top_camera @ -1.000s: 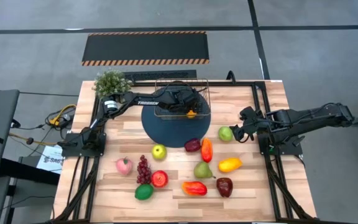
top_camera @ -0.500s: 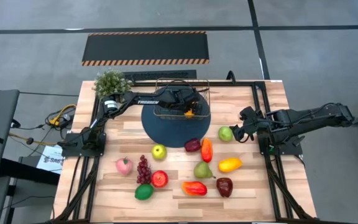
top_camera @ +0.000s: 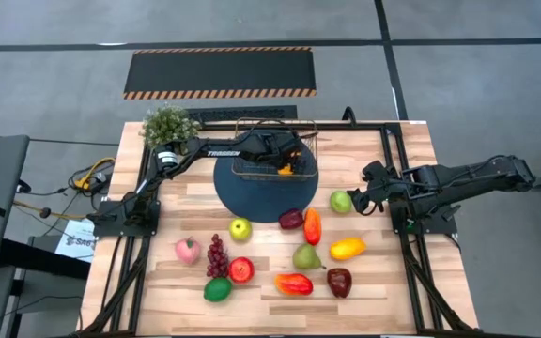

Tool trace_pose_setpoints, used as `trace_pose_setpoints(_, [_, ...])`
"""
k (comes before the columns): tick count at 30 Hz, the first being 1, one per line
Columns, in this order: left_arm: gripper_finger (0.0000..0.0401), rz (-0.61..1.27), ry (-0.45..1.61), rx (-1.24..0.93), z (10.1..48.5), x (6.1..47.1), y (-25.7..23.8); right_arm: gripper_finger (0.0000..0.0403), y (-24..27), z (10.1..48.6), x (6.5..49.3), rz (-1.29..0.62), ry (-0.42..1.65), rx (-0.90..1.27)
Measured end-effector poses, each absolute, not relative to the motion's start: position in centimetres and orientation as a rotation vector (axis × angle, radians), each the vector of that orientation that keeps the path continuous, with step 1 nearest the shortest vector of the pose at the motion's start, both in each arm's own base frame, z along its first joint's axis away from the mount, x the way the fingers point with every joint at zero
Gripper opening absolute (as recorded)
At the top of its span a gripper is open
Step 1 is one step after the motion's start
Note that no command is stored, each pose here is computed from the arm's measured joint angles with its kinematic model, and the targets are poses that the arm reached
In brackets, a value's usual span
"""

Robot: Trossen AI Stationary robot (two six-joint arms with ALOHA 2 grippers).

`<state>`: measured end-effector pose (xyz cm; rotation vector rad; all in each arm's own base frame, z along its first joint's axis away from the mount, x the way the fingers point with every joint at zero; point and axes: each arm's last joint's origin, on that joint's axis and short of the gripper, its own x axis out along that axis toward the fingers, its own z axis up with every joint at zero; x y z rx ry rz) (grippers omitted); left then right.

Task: Build produce basket
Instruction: Put the top yellow mango into the wire basket, then put the grapes into the wire basket

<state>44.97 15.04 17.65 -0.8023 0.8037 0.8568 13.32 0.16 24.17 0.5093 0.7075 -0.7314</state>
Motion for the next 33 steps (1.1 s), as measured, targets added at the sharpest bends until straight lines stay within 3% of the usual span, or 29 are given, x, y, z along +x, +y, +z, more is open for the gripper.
trace_pose_setpoints(13, [0.0291,0.845,0.851,-0.783,17.6,44.7,14.7,0.0385,0.2,24.2,13.3,-0.731,0.708,0.509])
trace_pose_setpoints(19, [0.0291,0.810,0.885,-0.702,20.0,45.1,14.9,0.0385,0.2,24.2,13.3,-0.731,0.709,0.507])
trace_pose_setpoints(26, [0.0291,0.773,1.025,-0.548,26.2,44.2,14.3,0.0385,0.2,24.2,13.3,-0.730,0.710,0.506])
trace_pose_setpoints(33, [0.0291,0.719,1.074,-0.383,36.2,39.8,8.8,0.0385,0.1,23.5,13.3,-0.735,0.720,0.499])
